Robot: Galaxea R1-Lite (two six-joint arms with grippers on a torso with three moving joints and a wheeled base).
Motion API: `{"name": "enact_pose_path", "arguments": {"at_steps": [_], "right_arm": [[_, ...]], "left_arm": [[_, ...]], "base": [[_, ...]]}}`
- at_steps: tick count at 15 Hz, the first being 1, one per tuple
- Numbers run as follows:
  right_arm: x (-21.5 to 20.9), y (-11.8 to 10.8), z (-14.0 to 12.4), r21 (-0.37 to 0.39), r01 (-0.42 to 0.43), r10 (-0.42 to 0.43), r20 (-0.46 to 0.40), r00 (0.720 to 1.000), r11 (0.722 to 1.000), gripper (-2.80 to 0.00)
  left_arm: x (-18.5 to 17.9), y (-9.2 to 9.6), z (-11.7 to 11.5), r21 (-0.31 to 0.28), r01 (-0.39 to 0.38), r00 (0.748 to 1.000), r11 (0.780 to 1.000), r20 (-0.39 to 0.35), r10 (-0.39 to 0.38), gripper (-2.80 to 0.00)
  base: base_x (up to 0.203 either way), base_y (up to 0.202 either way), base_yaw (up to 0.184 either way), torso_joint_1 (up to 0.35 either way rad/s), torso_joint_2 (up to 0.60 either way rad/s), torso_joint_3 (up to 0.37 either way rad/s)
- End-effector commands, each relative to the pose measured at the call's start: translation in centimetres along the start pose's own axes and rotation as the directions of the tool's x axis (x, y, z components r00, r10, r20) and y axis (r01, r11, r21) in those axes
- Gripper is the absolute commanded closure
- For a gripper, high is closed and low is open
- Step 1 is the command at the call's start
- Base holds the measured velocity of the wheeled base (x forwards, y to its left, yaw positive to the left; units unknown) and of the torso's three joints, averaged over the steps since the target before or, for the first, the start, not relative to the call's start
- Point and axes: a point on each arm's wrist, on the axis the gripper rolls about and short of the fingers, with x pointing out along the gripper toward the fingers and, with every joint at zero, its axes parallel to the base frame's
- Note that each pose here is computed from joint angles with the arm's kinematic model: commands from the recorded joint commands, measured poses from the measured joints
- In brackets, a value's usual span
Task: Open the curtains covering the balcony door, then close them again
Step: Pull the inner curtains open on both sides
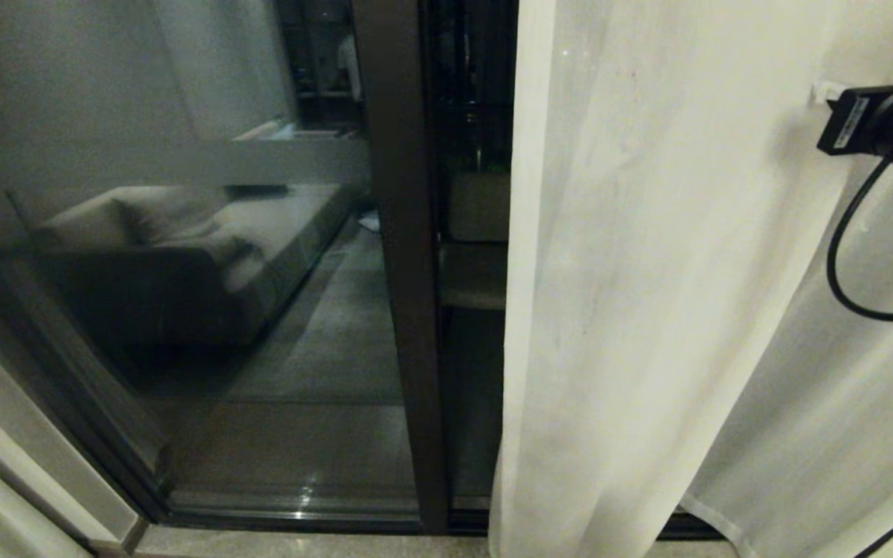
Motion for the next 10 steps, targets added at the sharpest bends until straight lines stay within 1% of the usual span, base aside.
{"name": "enact_pose_path", "arguments": {"at_steps": [1,10], "right_arm": [[0.07,-0.06,-0.08,-0.001,0.002,-0.002,0.001,1.0,1.0,0.0],[0.13,-0.23,-0.37,-0.003,0.008,-0.008,-0.009,1.0,1.0,0.0]], "left_arm": [[0.0,0.0,0.01,0.001,0.0,1.0,1.0,0.001,0.0,0.0],[0.0,0.0,0.01,0.001,0.0,1.0,1.0,0.001,0.0,0.0]], "base": [[0.0,-0.189,-0.001,0.002,0.0,0.007],[0.0,-0.19,0.002,0.003,0.0,0.003]]}}
